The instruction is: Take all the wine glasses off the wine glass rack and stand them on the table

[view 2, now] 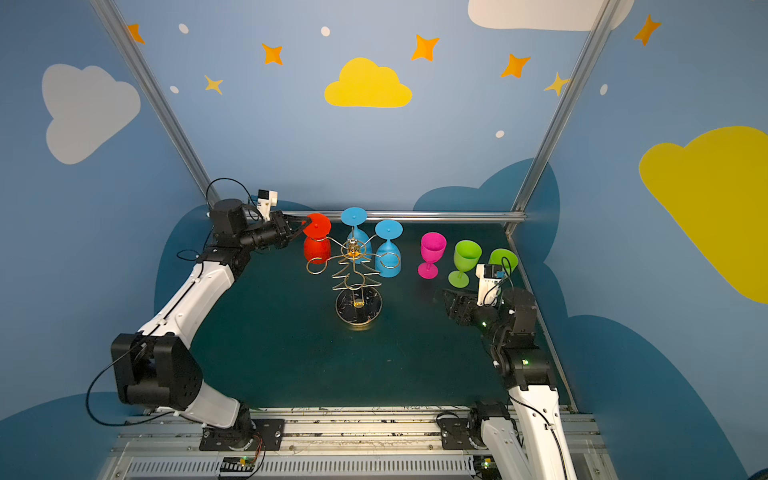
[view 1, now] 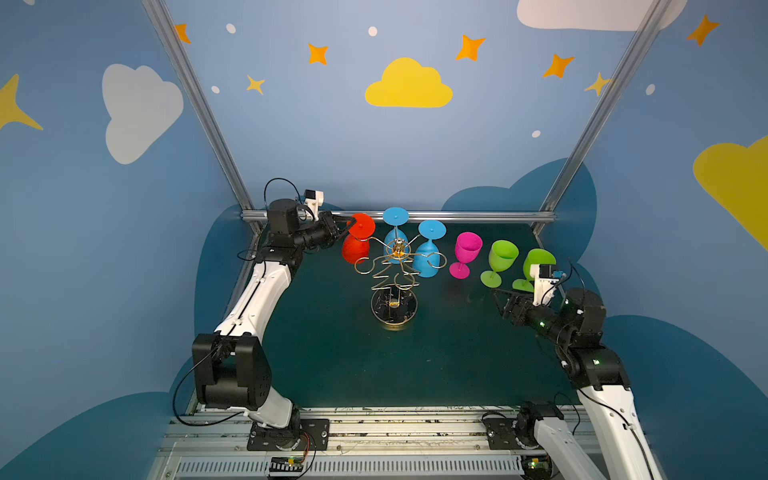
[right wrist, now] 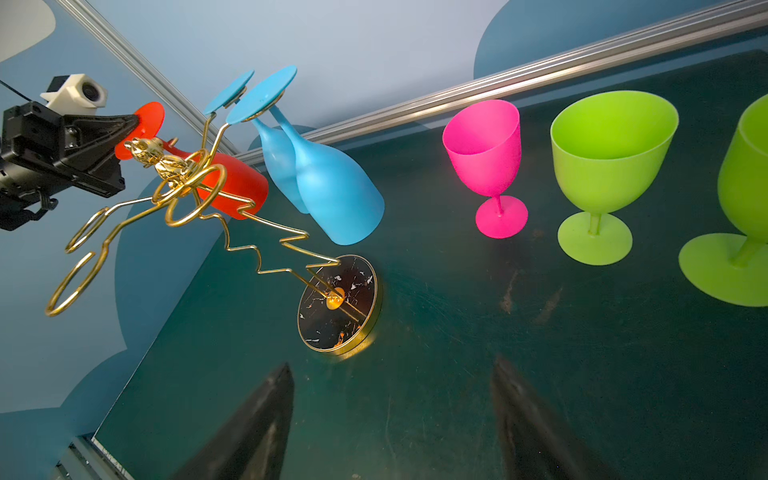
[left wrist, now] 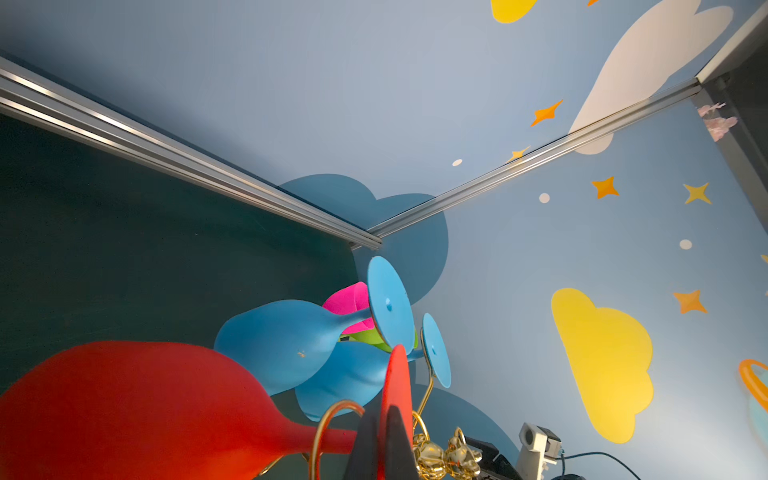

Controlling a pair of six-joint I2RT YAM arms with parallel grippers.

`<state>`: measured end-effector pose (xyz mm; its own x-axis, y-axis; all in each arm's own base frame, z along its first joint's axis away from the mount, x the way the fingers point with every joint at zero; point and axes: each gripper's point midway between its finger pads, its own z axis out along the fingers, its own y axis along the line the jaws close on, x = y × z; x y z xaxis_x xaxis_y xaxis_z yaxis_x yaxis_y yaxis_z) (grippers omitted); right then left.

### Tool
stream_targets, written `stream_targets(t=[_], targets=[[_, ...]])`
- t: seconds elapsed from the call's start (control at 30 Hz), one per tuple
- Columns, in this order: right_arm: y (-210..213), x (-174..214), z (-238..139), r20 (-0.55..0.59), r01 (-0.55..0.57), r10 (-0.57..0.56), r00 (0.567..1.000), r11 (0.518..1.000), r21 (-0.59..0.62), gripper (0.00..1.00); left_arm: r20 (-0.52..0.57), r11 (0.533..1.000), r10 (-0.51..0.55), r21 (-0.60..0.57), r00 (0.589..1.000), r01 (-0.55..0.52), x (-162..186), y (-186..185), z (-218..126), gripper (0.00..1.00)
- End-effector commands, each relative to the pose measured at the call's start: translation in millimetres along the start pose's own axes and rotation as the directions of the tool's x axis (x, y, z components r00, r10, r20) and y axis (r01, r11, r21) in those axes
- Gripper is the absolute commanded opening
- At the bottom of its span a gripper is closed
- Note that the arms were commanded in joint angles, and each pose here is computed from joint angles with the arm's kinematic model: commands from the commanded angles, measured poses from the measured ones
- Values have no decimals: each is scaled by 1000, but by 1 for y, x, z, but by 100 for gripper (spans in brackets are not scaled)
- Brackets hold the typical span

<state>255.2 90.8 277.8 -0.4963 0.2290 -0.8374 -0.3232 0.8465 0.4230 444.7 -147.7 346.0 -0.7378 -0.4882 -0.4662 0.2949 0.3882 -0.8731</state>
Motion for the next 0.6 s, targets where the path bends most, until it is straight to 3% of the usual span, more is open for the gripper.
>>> stream_targets(t=[0.0,0.57], targets=[[3,-2,-5,11,11,-11,1000,1000,3,74,21,998,16,57,1000,-17,-6,-15,-6,3],[4,-2,-7,12,8,-7,1000,1000,-1,74,-31,998,13,68,999,-10,16,-16,2,3]])
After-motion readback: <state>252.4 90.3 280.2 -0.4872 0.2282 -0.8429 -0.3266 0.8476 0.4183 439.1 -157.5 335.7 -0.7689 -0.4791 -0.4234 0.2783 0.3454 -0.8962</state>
